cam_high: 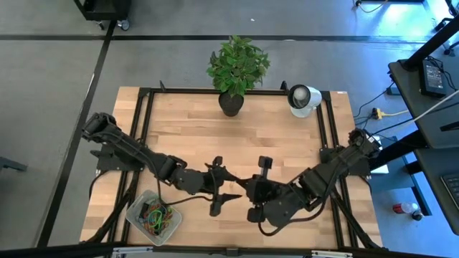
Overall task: Pick and place rubber bands into bin
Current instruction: Put the yellow rubber band into the gray bin
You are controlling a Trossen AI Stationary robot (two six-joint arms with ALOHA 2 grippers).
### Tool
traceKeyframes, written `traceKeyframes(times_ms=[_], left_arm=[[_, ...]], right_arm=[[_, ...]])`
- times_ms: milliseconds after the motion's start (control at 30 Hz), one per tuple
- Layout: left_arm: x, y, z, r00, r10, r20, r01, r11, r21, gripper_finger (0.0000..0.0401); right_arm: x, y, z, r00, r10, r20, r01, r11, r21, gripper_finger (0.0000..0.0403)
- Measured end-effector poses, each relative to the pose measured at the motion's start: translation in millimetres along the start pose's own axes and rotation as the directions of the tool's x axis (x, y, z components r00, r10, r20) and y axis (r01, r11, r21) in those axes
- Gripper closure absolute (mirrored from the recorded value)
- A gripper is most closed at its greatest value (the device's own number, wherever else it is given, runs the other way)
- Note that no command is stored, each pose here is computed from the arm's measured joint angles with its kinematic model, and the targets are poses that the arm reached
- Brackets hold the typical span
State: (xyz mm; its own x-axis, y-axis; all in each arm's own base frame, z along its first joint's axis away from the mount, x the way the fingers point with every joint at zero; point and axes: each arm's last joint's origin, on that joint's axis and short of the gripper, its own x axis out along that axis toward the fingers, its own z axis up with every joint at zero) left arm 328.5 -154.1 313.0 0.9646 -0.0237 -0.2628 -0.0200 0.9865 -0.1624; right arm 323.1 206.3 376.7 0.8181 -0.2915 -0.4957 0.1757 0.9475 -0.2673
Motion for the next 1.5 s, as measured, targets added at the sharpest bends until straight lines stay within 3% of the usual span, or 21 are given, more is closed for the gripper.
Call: traceKeyframes(times_ms=[133, 233, 333, 400, 700, 867, 1033, 1167, 1267, 1333, 1500], left_arm=[[5.6, 2.9, -3.5, 1.000, -0.004, -0.020, 0.003, 0.999, -0.037, 0.0194], [5.6, 2.2, -4.7, 0.999, -0.027, -0.035, 0.025, 0.998, -0.050, 0.0264], [5.5, 1.0, -6.1, 0.996, -0.065, -0.056, 0.063, 0.997, -0.037, 0.0361], [4.9, 1.5, -6.6, 0.996, -0.065, -0.067, 0.064, 0.998, -0.024, 0.0387], [-23.5, 10.4, 1.3, 0.988, 0.001, -0.152, -0.002, 1.000, -0.005, 0.0398], [-58.1, 12.9, 5.1, 0.971, 0.033, -0.238, -0.036, 0.999, -0.007, 0.0399], [-104.4, 2.9, -0.6, 0.933, -0.008, -0.360, -0.040, 0.991, -0.127, 0.0399], [-141.5, -10.4, -13.0, 0.869, -0.084, -0.488, -0.068, 0.956, -0.286, 0.0399], [-165.4, -21.4, -27.0, 0.767, -0.161, -0.622, -0.120, 0.915, -0.385, 0.0398], [-176.6, -28.5, -38.7, 0.709, -0.175, -0.683, -0.181, 0.891, -0.416, 0.0398], [-188.1, -39.9, -77.1, 0.631, -0.143, -0.763, -0.321, 0.847, -0.424, 0.0398]], right_arm=[[3.8, -1.6, 0.3, 1.000, -0.007, -0.004, 0.007, 1.000, 0.003, 0.0403], [3.9, -1.5, 0.2, 1.000, -0.007, -0.004, 0.007, 1.000, 0.001, 0.0403], [3.8, -1.5, -0.2, 1.000, -0.007, -0.007, 0.007, 1.000, 0.003, 0.0402], [3.8, -1.5, -0.1, 1.000, -0.007, -0.007, 0.007, 1.000, 0.010, 0.0398], [3.2, -5.6, -11.5, 0.994, -0.041, -0.097, 0.057, 0.983, 0.173, 0.0319], [6.4, -2.6, -23.0, 0.989, -0.058, -0.138, 0.084, 0.979, 0.185, 0.0273], [22.7, 8.7, -53.3, 0.978, -0.075, -0.197, 0.111, 0.977, 0.181, 0.0268], [37.9, 20.6, -82.3, 0.972, -0.054, -0.231, 0.112, 0.963, 0.244, 0.0281], [50.1, 28.7, -103.0, 0.971, -0.016, -0.238, 0.086, 0.955, 0.285, 0.0289], [56.9, 34.5, -111.9, 0.974, 0.036, -0.224, 0.040, 0.945, 0.326, 0.0293], [68.3, 41.0, -121.4, 0.980, 0.112, -0.167, -0.039, 0.920, 0.389, 0.0295]])
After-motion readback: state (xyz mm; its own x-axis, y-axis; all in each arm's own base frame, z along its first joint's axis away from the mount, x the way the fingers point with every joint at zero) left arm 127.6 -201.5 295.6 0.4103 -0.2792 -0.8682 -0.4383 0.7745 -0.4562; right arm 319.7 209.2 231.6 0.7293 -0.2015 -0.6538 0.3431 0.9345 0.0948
